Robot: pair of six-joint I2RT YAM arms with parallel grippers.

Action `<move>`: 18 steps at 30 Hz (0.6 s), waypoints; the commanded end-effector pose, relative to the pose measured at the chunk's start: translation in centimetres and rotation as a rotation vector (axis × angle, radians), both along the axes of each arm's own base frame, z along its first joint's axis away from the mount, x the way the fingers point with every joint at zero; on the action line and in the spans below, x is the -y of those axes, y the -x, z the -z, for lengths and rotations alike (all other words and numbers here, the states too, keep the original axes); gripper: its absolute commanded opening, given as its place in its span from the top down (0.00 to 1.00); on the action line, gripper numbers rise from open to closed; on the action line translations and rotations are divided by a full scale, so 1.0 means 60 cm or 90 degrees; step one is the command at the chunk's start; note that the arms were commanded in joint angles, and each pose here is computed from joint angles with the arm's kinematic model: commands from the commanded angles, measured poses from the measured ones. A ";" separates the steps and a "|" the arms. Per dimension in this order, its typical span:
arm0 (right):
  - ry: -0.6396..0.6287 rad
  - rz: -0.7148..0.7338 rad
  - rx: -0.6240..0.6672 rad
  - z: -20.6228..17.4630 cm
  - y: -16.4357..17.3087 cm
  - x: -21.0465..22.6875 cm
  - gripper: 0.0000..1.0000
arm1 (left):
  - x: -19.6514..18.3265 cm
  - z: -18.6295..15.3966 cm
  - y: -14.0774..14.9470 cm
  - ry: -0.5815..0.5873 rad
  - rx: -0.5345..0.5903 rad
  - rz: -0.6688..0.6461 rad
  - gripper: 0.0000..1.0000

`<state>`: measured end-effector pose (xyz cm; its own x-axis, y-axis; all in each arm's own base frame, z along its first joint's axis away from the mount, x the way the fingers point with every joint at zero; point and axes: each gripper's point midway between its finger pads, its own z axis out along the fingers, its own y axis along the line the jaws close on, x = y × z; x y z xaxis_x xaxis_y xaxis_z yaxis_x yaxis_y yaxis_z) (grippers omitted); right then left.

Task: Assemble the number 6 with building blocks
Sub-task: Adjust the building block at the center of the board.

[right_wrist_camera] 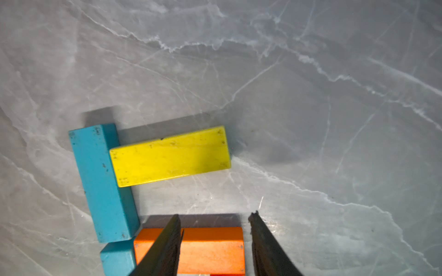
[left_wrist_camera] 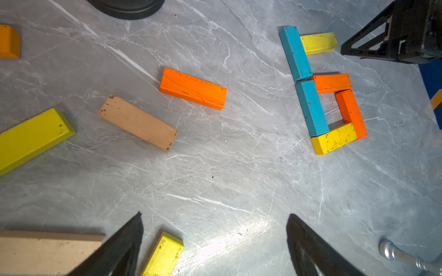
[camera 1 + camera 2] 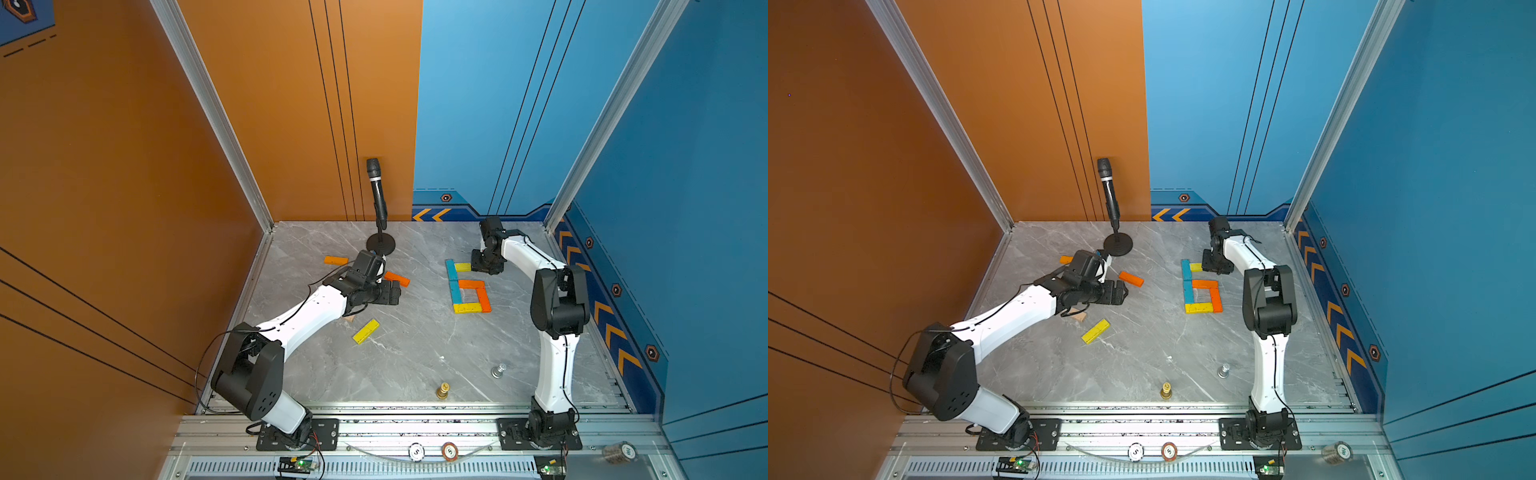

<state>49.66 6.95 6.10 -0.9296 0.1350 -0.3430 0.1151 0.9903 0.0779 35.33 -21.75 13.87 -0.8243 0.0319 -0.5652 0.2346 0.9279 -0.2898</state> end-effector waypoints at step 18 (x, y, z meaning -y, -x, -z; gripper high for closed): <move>0.013 -0.101 -0.039 0.033 0.021 -0.073 0.52 | -0.013 -0.001 0.001 -0.012 -0.003 -0.010 0.06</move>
<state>48.87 10.86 4.55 -0.9493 -0.0053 -0.3144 -0.0233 0.9983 0.0534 35.36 -21.67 13.84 -0.8250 0.0307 -0.5642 0.2323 0.9287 -0.2891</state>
